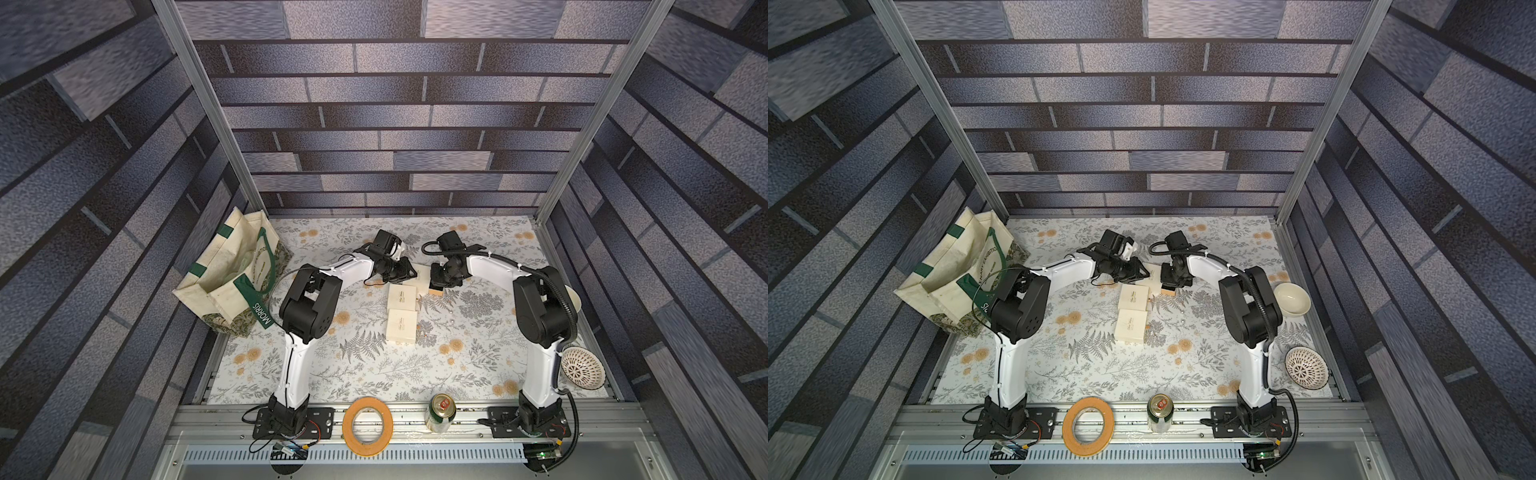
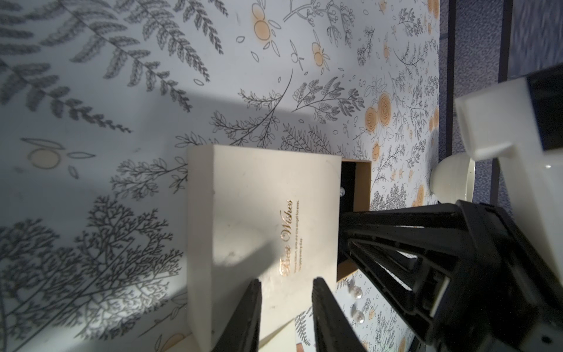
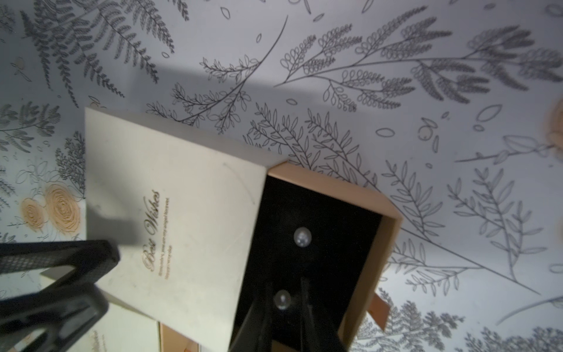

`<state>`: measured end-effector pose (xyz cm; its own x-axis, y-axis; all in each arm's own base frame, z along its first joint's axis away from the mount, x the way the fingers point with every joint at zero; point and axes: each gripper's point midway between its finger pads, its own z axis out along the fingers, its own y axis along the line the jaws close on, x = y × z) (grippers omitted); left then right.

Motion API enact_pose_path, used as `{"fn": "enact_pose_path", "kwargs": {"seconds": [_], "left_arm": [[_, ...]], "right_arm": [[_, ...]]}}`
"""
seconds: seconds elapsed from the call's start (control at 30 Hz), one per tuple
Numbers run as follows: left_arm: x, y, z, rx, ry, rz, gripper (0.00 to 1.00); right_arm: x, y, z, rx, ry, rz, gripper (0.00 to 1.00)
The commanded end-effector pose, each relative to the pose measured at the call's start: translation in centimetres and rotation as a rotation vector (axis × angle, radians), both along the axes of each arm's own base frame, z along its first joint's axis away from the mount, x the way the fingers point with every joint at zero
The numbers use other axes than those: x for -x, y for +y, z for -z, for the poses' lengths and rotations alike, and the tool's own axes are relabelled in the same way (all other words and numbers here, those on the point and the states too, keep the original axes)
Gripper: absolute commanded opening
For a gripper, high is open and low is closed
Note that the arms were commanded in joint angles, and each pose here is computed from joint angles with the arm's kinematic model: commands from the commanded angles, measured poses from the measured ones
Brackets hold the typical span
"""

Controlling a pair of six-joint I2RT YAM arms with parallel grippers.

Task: Take out the earrings from the drawer-style jewelry box
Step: Pick up the earring from the drawer.

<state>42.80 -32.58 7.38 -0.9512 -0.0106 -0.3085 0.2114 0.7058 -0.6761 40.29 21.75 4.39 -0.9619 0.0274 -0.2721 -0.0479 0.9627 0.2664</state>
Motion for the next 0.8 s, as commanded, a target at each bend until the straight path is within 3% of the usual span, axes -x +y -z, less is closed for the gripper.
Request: {"fn": "enact_pose_path", "kwargs": {"seconds": [0.0, 0.4, 0.77], "left_arm": [[0.9, 2.0, 2.2, -0.078, 0.072, -0.036, 0.32], [1.0, 2.1, 2.3, -0.079, 0.074, -0.037, 0.32], [1.0, 2.2, 2.3, -0.08, 0.077, -0.039, 0.32]], "right_arm": [[0.2, 0.0, 0.3, 0.026, 0.014, -0.014, 0.19], [0.8, -0.2, 2.6, 0.084, 0.058, -0.024, 0.19], [0.4, -0.2, 1.4, 0.088, 0.017, -0.024, 0.16]]}}
